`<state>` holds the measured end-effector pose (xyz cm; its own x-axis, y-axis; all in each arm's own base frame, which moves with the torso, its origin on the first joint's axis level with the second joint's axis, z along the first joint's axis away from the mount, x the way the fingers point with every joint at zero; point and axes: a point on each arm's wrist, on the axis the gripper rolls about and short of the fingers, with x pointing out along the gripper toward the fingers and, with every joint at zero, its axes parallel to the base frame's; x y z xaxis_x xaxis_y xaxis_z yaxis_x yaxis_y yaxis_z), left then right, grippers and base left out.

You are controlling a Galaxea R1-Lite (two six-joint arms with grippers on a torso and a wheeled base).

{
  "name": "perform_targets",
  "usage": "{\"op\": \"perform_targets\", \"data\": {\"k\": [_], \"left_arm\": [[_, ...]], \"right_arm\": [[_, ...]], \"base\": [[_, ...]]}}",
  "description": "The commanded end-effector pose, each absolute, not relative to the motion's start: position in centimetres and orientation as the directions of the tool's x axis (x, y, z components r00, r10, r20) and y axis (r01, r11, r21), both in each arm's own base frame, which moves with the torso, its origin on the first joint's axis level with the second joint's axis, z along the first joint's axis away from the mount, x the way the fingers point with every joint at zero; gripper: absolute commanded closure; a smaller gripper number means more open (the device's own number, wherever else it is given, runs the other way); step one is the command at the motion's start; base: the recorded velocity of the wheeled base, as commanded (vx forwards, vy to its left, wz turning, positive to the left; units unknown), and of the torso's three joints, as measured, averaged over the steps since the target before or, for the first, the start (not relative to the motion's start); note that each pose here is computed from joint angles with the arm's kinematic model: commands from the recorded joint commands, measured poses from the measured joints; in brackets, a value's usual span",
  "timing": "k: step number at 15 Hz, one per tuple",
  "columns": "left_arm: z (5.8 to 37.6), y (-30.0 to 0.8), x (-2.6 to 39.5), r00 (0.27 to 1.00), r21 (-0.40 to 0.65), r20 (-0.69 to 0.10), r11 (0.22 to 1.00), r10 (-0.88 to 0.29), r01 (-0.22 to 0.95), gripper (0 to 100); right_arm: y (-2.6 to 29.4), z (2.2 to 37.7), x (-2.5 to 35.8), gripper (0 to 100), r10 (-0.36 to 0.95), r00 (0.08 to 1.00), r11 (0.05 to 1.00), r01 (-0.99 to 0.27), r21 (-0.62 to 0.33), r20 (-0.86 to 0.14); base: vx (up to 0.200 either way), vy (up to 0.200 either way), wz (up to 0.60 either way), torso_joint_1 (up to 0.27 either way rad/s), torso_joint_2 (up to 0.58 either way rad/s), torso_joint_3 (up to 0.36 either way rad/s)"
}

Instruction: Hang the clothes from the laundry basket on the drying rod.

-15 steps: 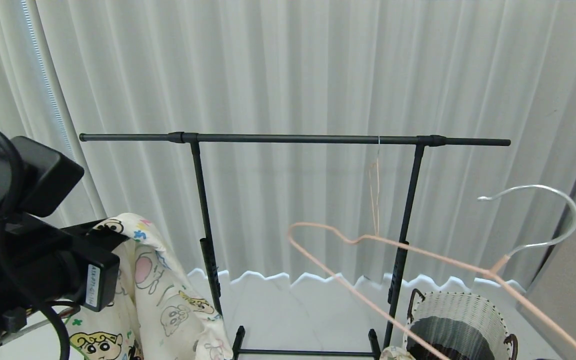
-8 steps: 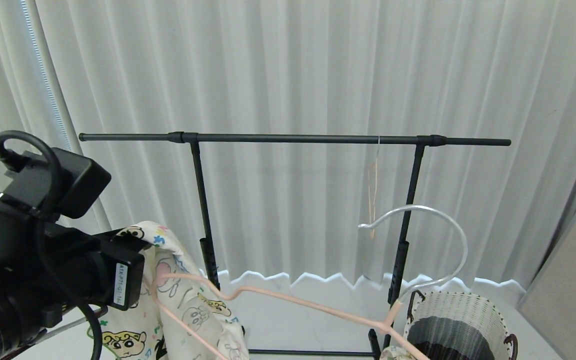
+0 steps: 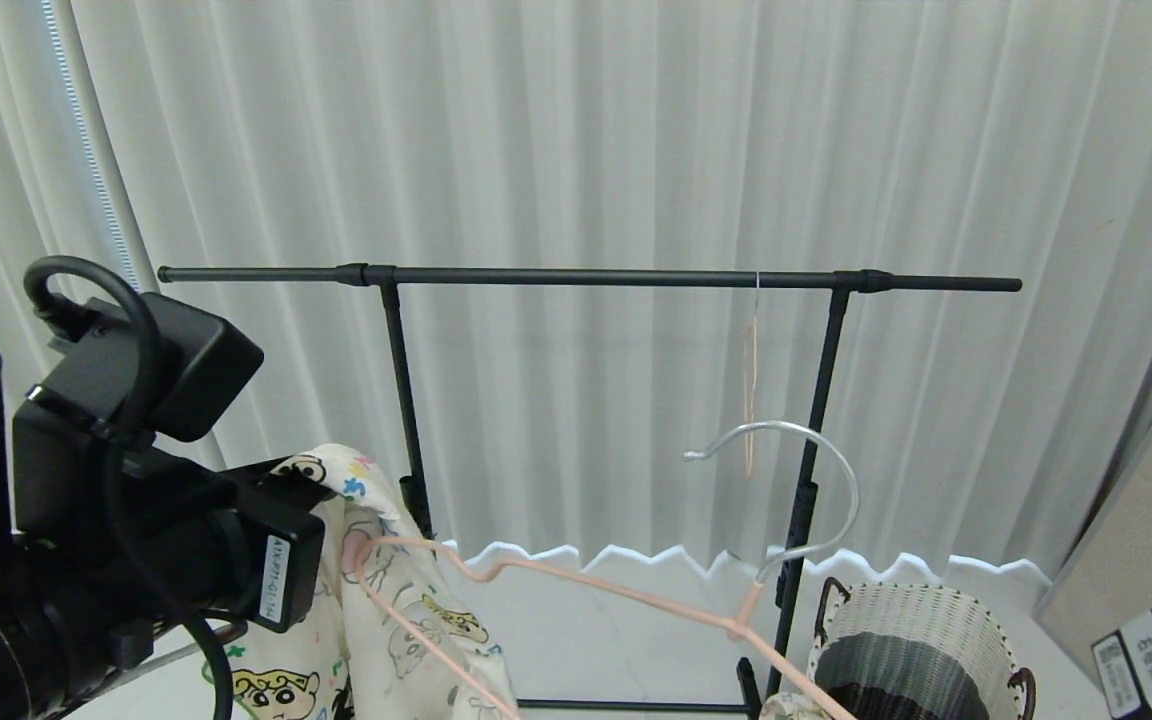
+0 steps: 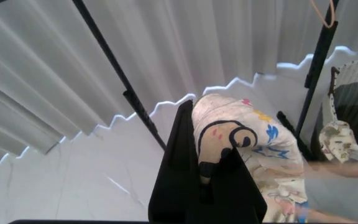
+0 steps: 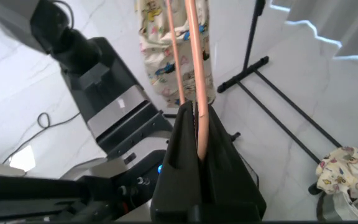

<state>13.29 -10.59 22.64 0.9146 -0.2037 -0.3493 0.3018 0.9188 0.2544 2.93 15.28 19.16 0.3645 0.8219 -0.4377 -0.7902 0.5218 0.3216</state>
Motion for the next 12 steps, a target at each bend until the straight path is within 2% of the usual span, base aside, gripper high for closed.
{"op": "perform_targets", "data": {"k": [1, 5, 12], "left_arm": [[22.8, -10.7, 13.2, 0.914, 0.252, -0.343, 0.917, -0.215, 0.310, 100], [23.1, -12.2, 12.2, 0.890, 0.254, -0.339, 0.882, -0.304, 0.398, 100], [24.3, -14.4, 11.4, 0.854, 0.241, -0.313, 0.835, -0.415, 0.494, 100]], "right_arm": [[15.4, 19.2, 3.4, 100, 0.813, 0.386, 0.541, -0.776, 0.323, -0.435], [15.6, 19.4, 3.3, 100, 0.844, 0.328, 0.487, -0.800, 0.350, -0.424], [18.6, 18.7, 4.2, 100, 0.852, 0.345, 0.489, -0.794, 0.362, -0.394]], "base": [[0.000, 0.000, 0.00, 0.000, 0.00, 0.000], [0.000, 0.000, 0.00, 0.000, 0.00, 0.000], [0.000, 0.000, 0.00, 0.000, 0.00, 0.000]]}}
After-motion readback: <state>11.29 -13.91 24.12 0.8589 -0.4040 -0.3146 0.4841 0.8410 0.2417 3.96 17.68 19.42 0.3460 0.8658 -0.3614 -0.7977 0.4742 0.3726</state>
